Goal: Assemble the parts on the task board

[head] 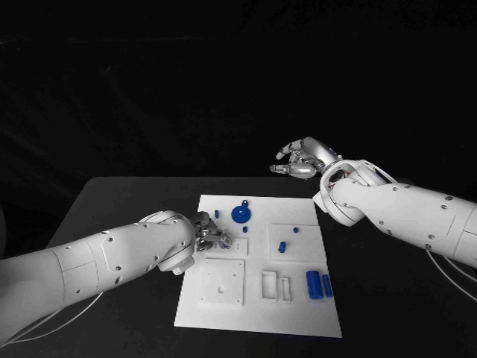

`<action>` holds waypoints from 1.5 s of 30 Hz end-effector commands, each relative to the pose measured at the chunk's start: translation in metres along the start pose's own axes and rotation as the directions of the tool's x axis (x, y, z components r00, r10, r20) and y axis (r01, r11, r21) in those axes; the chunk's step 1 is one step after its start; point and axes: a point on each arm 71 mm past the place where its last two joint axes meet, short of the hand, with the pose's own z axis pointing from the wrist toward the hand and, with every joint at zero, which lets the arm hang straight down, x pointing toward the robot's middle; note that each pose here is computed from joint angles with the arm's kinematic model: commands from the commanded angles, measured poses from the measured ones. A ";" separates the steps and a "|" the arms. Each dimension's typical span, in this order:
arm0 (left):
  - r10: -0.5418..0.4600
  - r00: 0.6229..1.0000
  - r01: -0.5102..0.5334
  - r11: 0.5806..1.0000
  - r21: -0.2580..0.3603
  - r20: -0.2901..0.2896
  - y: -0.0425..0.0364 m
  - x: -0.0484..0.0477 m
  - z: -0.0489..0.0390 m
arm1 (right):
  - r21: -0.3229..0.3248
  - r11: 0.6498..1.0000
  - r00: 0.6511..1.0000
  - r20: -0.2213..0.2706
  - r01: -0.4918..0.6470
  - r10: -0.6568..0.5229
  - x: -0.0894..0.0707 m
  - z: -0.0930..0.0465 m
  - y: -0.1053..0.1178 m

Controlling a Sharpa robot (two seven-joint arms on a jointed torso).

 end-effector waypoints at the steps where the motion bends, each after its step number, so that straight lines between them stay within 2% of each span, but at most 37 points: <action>1: -0.038 0.999 0.039 0.999 0.026 -0.028 -0.0026 0.0034 -0.0006 | -0.006 1.000 1.000 -0.019 0.001 -0.001 0.001 0.000 0.000; 8: -0.097 0.994 0.100 0.994 0.049 -0.046 -0.0026 0.0034 -0.0031 | -0.015 1.000 0.999 -0.038 -0.006 0.005 0.002 -0.001 0.000; 10: -0.118 0.992 0.120 0.990 0.069 -0.042 -0.0067 -0.0010 -0.0038 | -0.026 1.000 0.999 -0.050 -0.010 0.008 0.004 -0.002 0.002; 13: -0.161 0.986 0.165 0.982 0.091 -0.048 -0.0063 -0.0042 -0.0065 | -0.047 0.999 0.997 -0.072 -0.012 0.008 0.006 -0.004 0.004; 18: -0.253 0.965 0.261 0.948 0.179 -0.069 -0.0104 -0.0145 -0.0125 | -0.103 0.995 0.992 -0.122 0.009 -0.022 0.012 -0.010 0.009; 24: -0.360 0.920 0.390 0.870 0.302 -0.152 -0.0100 -0.0202 -0.0261 | -0.209 0.976 0.963 -0.245 0.063 -0.115 0.033 -0.027 0.018; 30: -0.375 0.892 0.447 0.811 0.377 -0.251 -0.0119 -0.0176 -0.0364 | -0.303 0.949 0.938 -0.298 0.083 -0.177 0.054 -0.042 0.029; 37: -0.383 0.878 0.474 0.776 0.416 -0.287 -0.0104 -0.0185 -0.0420 | -0.372 0.922 0.921 -0.315 0.105 -0.231 0.069 -0.054 0.038; 45: -0.393 0.868 0.493 0.759 0.425 -0.304 -0.0114 -0.0181 -0.0435 | -0.405 0.910 0.910 -0.337 0.093 -0.243 0.077 -0.062 0.046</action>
